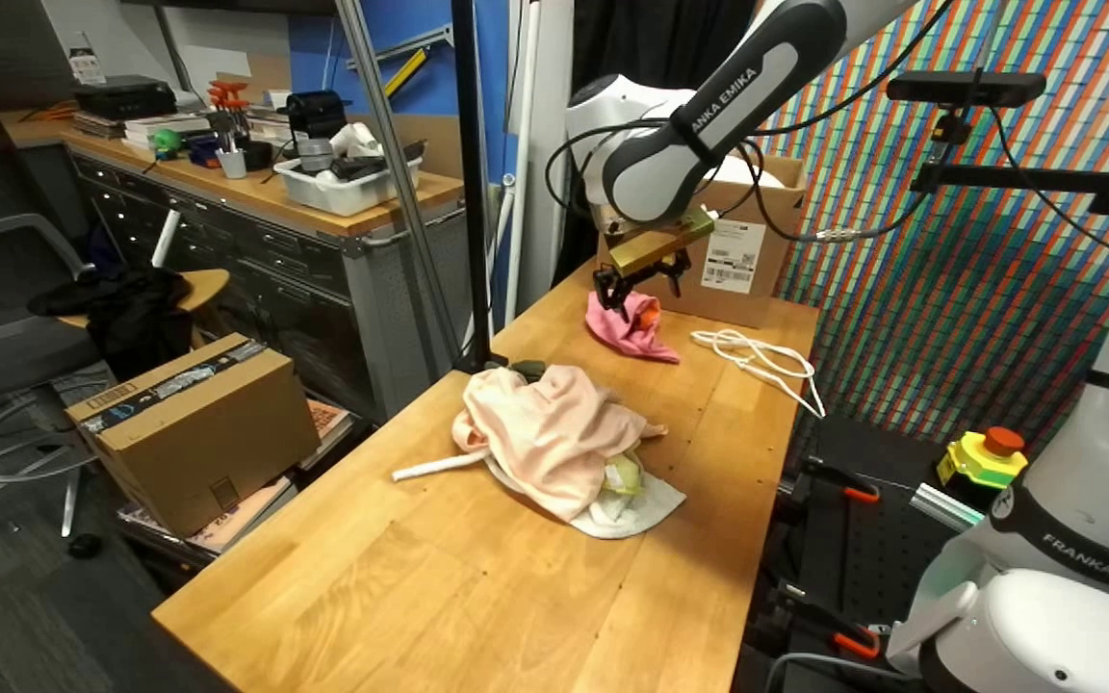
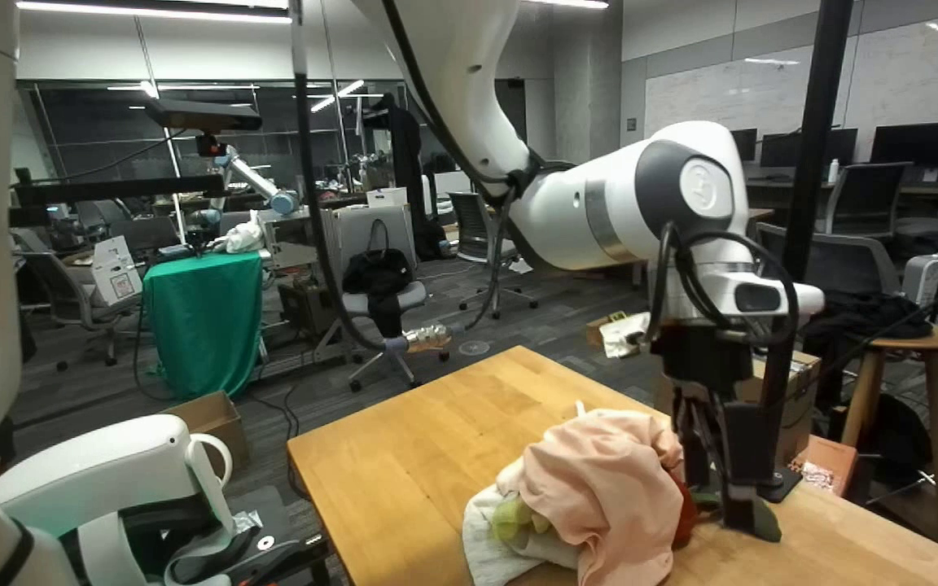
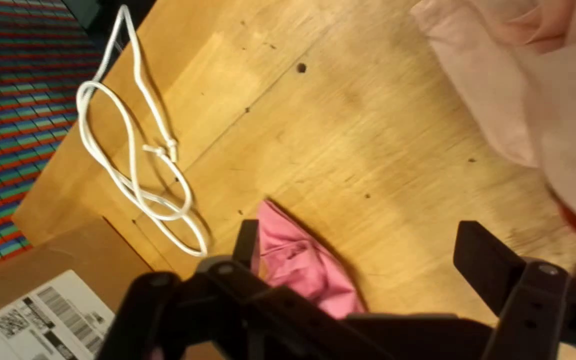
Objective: Separate the pile of clothes on the table
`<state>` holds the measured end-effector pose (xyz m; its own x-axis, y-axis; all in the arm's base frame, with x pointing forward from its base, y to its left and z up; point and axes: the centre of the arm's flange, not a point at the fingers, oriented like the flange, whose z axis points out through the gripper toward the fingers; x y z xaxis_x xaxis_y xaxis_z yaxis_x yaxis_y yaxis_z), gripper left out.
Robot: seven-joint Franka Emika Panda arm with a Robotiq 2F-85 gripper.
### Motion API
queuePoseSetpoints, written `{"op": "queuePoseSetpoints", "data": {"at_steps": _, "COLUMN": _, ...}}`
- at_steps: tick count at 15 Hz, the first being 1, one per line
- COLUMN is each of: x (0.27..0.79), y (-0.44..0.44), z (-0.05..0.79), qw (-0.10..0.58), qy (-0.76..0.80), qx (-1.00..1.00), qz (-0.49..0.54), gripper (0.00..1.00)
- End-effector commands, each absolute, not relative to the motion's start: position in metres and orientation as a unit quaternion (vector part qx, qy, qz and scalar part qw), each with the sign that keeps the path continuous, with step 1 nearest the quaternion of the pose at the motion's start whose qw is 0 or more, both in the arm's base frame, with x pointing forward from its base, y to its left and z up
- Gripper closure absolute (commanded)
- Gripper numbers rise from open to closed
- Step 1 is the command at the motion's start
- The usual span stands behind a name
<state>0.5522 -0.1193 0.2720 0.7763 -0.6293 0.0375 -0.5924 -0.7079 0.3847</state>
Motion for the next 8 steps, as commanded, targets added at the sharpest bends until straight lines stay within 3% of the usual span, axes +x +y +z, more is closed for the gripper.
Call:
{"op": "queuePoseSetpoints", "data": {"at_steps": 1, "x": 0.563, "y": -0.064, "z": 0.285, "qw": 0.167, "qy": -0.238, "qx": 0.956, "qz": -0.039, "gripper": 0.0}}
{"op": "queuePoseSetpoints", "data": {"at_steps": 8, "x": 0.584, "y": 0.003, "z": 0.263, "qw": 0.104, "qy": -0.117, "qx": 0.986, "qz": -0.054, "gripper": 0.0}}
